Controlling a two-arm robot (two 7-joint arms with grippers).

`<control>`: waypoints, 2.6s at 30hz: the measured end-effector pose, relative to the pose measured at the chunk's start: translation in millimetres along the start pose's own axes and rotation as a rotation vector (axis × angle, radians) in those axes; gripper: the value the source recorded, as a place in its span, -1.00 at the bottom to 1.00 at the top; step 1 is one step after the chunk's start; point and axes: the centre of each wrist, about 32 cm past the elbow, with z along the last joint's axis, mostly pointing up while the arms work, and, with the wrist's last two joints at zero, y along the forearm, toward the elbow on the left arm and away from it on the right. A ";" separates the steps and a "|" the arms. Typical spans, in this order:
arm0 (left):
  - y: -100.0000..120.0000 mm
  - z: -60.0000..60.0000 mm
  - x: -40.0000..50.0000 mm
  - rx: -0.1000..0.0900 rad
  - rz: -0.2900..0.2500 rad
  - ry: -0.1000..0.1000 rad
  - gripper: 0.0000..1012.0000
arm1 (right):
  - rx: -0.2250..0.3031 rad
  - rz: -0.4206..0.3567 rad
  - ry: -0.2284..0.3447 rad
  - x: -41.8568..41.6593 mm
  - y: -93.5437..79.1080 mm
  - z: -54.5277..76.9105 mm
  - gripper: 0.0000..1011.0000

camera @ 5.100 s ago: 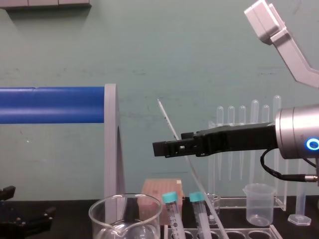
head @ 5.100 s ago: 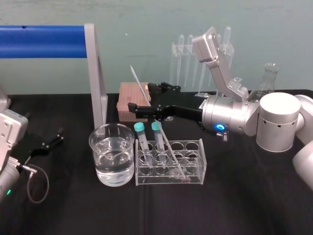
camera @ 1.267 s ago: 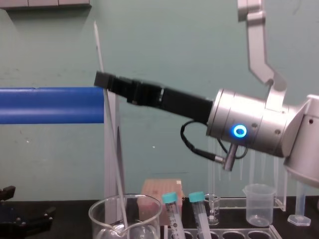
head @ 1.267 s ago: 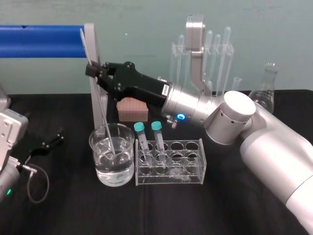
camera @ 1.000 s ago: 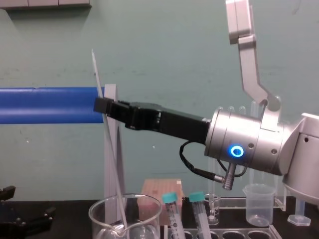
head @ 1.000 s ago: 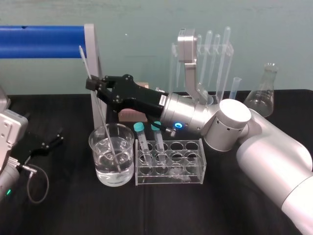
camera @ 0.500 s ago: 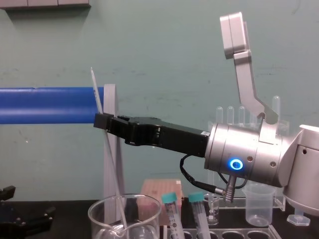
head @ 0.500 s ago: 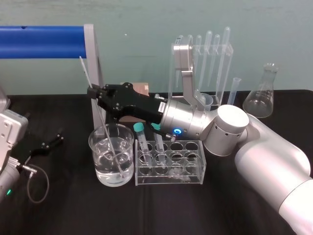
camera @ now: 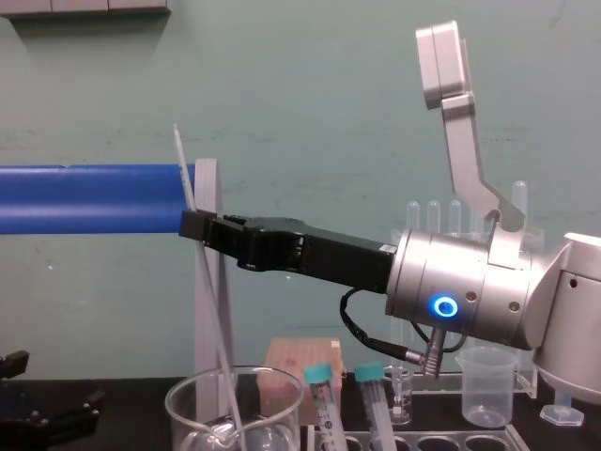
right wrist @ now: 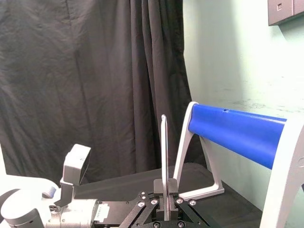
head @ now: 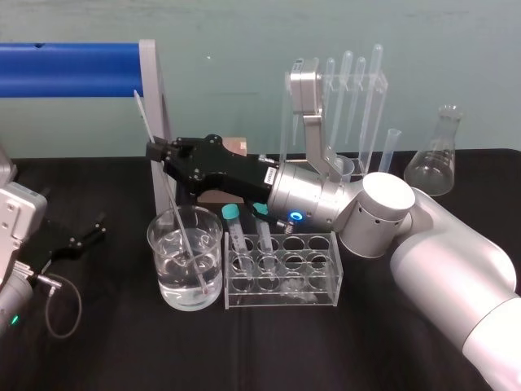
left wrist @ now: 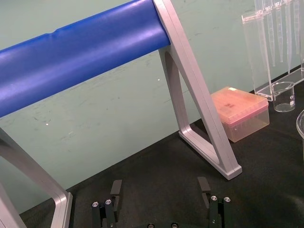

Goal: Hold the thermometer with one hand and immerse one end into the beaker, then reinsert it into the test tube rack.

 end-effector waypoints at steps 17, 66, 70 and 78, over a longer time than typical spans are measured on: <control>0.0 0.0 0.0 0.000 0.000 0.000 0.99 | -0.007 0.004 -0.005 1.4 0.4 1.9 -0.89; 0.0 0.0 0.0 0.000 0.000 0.000 0.99 | -0.018 0.009 -0.001 -3.8 -0.4 -1.6 -0.89; 0.0 0.0 0.0 0.000 0.000 0.000 0.99 | -0.018 0.009 -0.002 -3.7 -1.0 -1.6 -0.89; 0.0 0.0 0.0 0.000 0.000 0.000 0.99 | -0.019 0.008 -0.002 -3.7 -1.1 -1.5 -0.89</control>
